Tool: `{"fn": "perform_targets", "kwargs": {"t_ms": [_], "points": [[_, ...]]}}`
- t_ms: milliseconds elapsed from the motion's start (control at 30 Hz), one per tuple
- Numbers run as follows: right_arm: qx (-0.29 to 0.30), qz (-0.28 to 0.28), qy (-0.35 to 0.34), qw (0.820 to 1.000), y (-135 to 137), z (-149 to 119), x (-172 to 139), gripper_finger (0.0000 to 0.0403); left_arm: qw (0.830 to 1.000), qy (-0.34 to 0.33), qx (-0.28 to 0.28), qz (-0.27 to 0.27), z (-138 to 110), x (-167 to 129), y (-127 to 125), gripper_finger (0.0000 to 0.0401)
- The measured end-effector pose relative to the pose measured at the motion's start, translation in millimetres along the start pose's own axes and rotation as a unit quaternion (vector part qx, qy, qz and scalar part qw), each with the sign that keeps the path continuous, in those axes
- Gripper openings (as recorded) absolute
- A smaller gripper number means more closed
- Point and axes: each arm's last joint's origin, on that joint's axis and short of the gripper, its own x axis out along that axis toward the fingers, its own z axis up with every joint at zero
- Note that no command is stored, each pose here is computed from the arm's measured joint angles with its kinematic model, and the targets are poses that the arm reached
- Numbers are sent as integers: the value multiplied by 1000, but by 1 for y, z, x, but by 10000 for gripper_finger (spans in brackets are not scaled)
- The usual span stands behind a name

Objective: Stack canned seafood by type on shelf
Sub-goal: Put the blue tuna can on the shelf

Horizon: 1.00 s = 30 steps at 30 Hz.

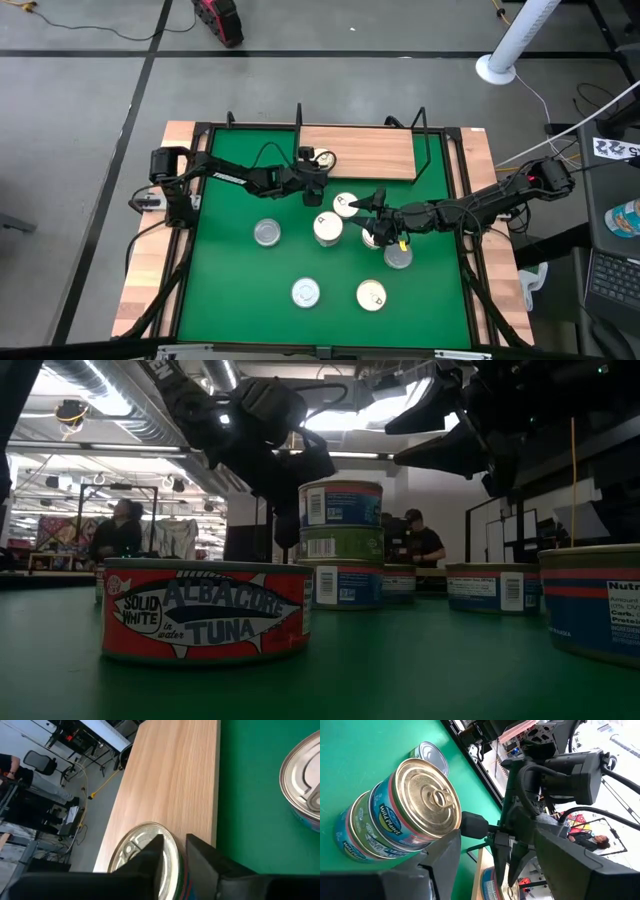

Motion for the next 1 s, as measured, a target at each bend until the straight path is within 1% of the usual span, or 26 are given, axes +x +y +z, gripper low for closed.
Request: {"fn": "perform_targets", "kwargs": {"t_ms": [100, 200, 333, 433, 533, 700, 867, 1000], "points": [[0, 0, 0, 1000, 0, 0, 0, 250, 1000, -3, 14, 0, 1, -1, 0, 109], [1, 0, 0, 1000, 0, 0, 0, 250, 999, -15, 33, 7, 7, -7, 1, 121], [13, 0, 0, 1000, 0, 0, 0, 250, 998, -24, 42, 40, 19, -21, 2, 122], [27, 2, 1, 1000, 0, 0, 0, 250, 997, -41, 40, 54, 30, -35, 4, 118], [30, 3, 2, 1000, 1, 0, 0, 250, 996, -69, 16, 51, 40, -50, 4, 113], [40, 10, 6, 999, 2, -1, 0, 250, 991, -121, -50, 30, 59, -81, -3, 106], [58, 26, 6, 998, 4, -2, 0, 250, 980, -159, -117, -17, 72, -107, -26, 104], [59, 41, -7, 997, 6, -2, 0, 250, 971, -176, -146, -63, 78, -125, -47, 109]]}}
